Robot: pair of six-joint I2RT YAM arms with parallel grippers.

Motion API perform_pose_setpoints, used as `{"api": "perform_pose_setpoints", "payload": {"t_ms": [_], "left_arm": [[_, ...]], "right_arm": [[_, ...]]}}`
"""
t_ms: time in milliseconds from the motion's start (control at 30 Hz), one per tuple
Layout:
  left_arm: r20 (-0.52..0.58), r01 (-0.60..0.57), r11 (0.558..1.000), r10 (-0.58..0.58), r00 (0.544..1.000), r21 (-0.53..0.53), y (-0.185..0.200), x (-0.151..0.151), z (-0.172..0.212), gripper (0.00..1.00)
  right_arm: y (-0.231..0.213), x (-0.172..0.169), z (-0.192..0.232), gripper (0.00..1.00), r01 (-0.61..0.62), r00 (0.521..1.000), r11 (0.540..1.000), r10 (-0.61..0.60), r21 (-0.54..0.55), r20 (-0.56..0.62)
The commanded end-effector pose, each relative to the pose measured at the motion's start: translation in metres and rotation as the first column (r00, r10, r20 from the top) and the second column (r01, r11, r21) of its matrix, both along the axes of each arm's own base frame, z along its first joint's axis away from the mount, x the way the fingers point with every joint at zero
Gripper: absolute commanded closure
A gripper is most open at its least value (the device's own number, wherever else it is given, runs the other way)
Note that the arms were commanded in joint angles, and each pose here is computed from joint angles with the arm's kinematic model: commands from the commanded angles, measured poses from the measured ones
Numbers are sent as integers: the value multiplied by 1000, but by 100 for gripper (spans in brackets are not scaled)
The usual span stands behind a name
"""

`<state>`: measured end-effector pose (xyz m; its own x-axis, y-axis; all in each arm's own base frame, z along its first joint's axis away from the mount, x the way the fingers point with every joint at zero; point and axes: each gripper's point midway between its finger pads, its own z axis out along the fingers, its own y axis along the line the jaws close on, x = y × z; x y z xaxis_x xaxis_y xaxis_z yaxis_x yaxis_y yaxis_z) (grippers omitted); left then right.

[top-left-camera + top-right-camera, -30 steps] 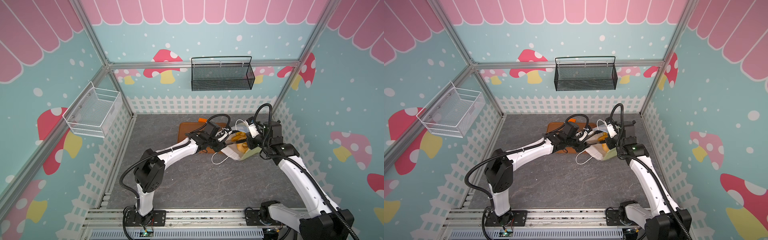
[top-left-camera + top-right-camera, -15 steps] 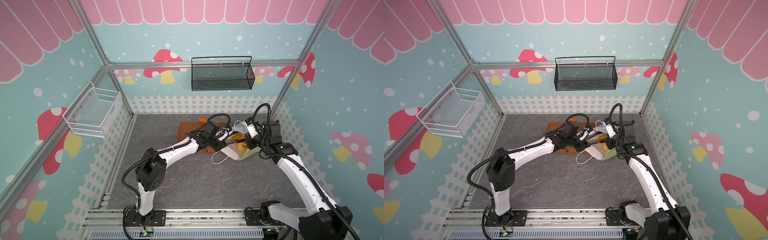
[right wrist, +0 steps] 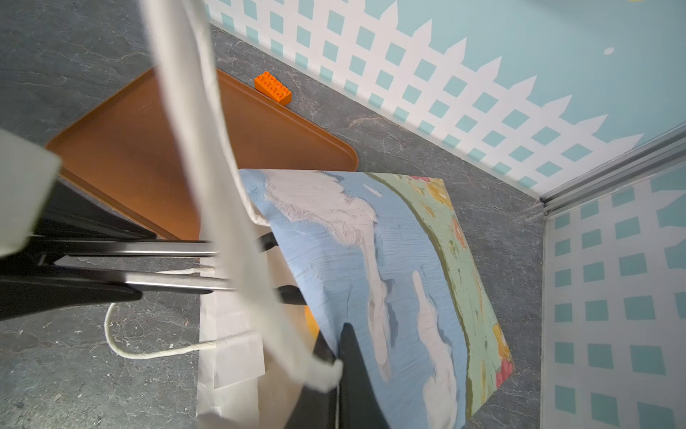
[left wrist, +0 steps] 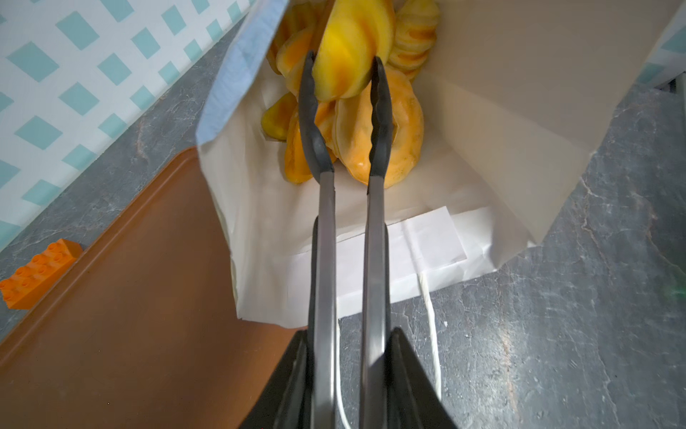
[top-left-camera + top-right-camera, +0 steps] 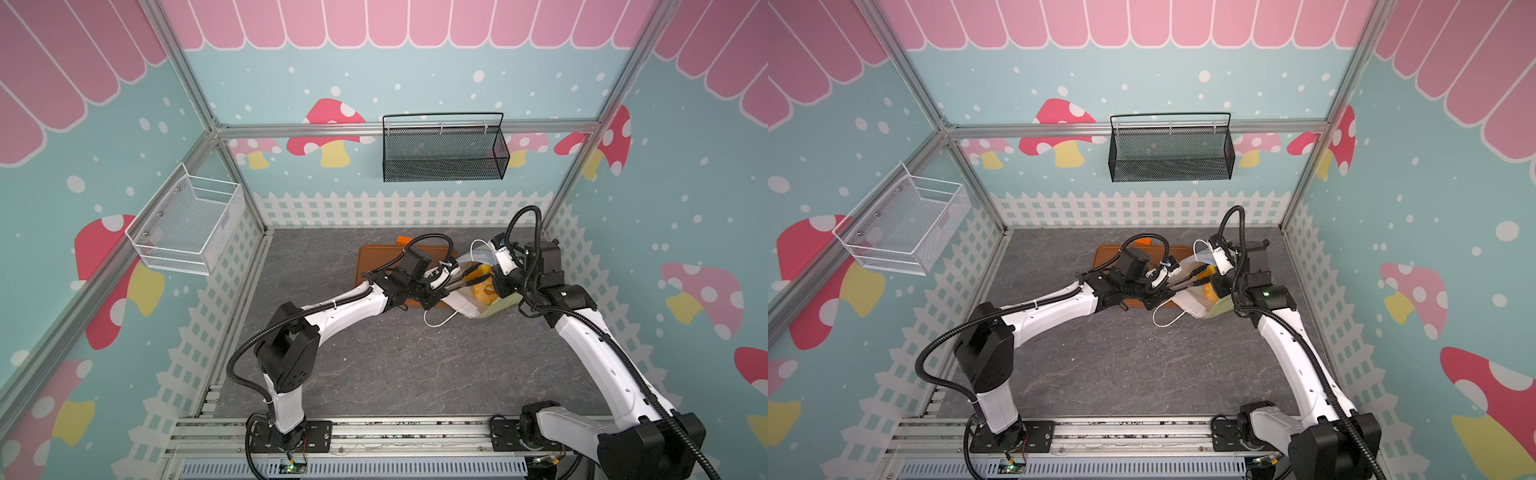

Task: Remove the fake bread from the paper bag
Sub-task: 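Insert the tongs into the bag opening with the left gripper and pinch a yellow bread, then pull the pinched yellow bread out of the bag with the left gripper's tongs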

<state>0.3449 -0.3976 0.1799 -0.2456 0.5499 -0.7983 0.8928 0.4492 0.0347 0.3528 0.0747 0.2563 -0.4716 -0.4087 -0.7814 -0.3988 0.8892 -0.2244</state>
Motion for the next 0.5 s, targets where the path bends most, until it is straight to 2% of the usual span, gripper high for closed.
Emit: {"api": "perform_pose_setpoints", "payload": {"t_ms": [0, 200, 467], "left_arm": [[58, 32, 995, -26, 998, -91, 1, -11, 40, 92], [59, 7, 996, -3, 998, -83, 28, -32, 49, 100], [10, -69, 992, 70, 997, -105, 64, -61, 58, 100]], "right_arm": [[-8, 2, 12, 100, 51, 998, 998, -50, -23, 29], [-21, 4, 16, 100, 137, 989, 990, -135, -26, 52], [-24, 7, 20, 100, 173, 983, 985, -172, -5, 67]]}}
